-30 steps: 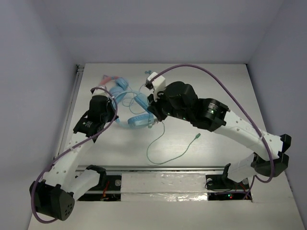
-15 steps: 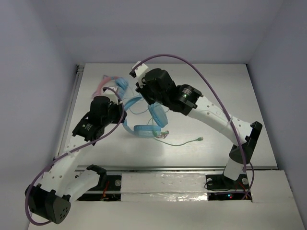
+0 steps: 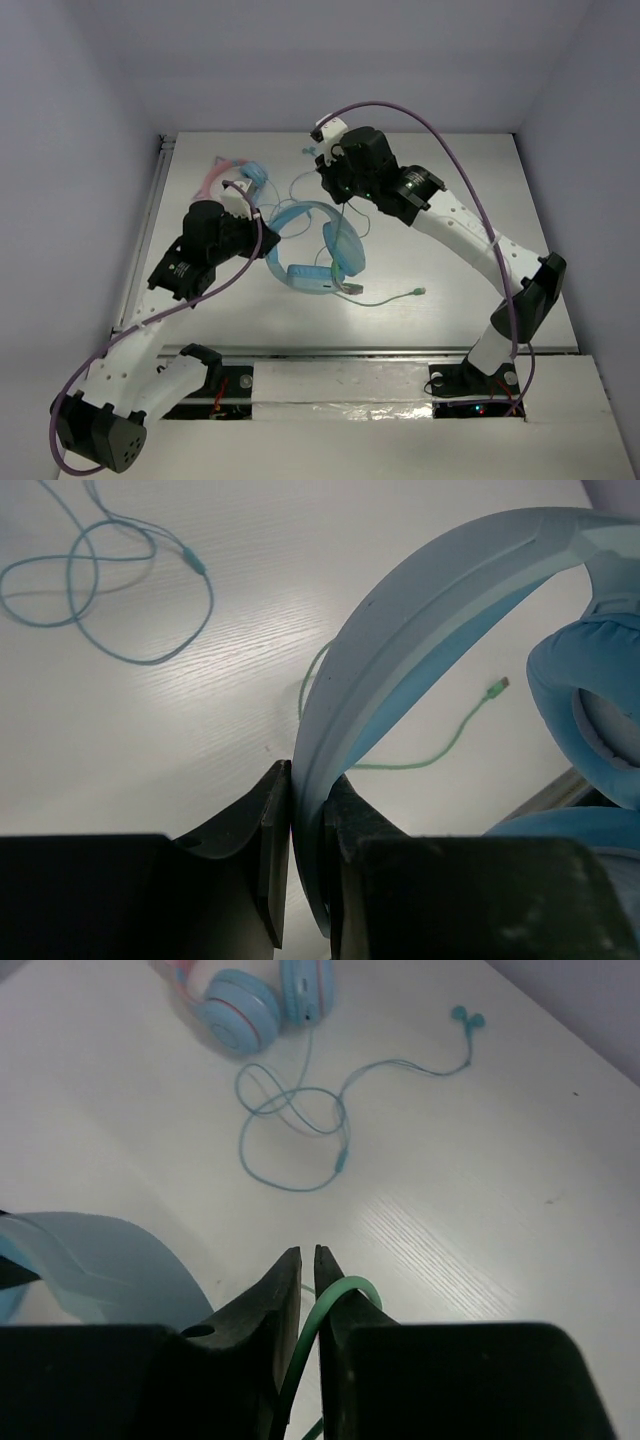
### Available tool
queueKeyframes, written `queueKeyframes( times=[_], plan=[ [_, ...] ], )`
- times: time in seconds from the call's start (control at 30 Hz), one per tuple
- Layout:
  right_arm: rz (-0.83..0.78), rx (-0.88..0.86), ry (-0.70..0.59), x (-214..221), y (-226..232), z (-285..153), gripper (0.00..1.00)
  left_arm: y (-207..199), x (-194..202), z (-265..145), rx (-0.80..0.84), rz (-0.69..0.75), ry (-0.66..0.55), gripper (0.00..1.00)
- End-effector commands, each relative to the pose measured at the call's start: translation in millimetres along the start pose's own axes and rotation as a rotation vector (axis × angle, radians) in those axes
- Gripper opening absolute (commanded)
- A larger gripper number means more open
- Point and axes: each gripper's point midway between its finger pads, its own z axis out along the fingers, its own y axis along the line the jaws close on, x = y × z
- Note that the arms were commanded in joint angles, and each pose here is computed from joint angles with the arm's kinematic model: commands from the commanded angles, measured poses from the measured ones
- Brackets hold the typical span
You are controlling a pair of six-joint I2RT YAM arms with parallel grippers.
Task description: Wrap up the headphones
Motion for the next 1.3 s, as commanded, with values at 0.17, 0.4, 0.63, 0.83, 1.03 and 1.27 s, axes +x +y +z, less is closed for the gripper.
queueKeyframes(
  times=[0.17,0.4,0.63,0.83,1.03,1.27],
  plan=[
    [0.099,-0.259,-0.173,-65.8,28.1,-23.2,0.29,-49.9,0.0,12.3,0.304,-0.070,0.011,0.00],
    [0.221,-0.284,-0.151,-60.6,22.1,-6.5,0.47,-65.5,-7.1,11.7,0.382,-0.089,-0.001,0.00],
    [0.396,-0.415,-0.129,-7.9,-7.2,8.1,0.64,-71.5,-19.7,-0.7,0.382,-0.087,-0.034,0.00],
    [0.526,-0.409,-0.143,8.1,-44.6,6.5,0.73,-72.0,-36.5,-9.4,0.343,-0.095,-0.071,0.00],
    [0.592,-0.604,-0.126,43.1,-27.9,6.1,0.86,-91.8,-64.2,-19.5,0.426,-0.123,-0.148,0.00],
    [0.597,-0.736,-0.172,43.8,-12.4,-15.4,0.92,-100.2,-90.6,-16.7,0.518,-0.250,-0.201,0.00]
  ],
)
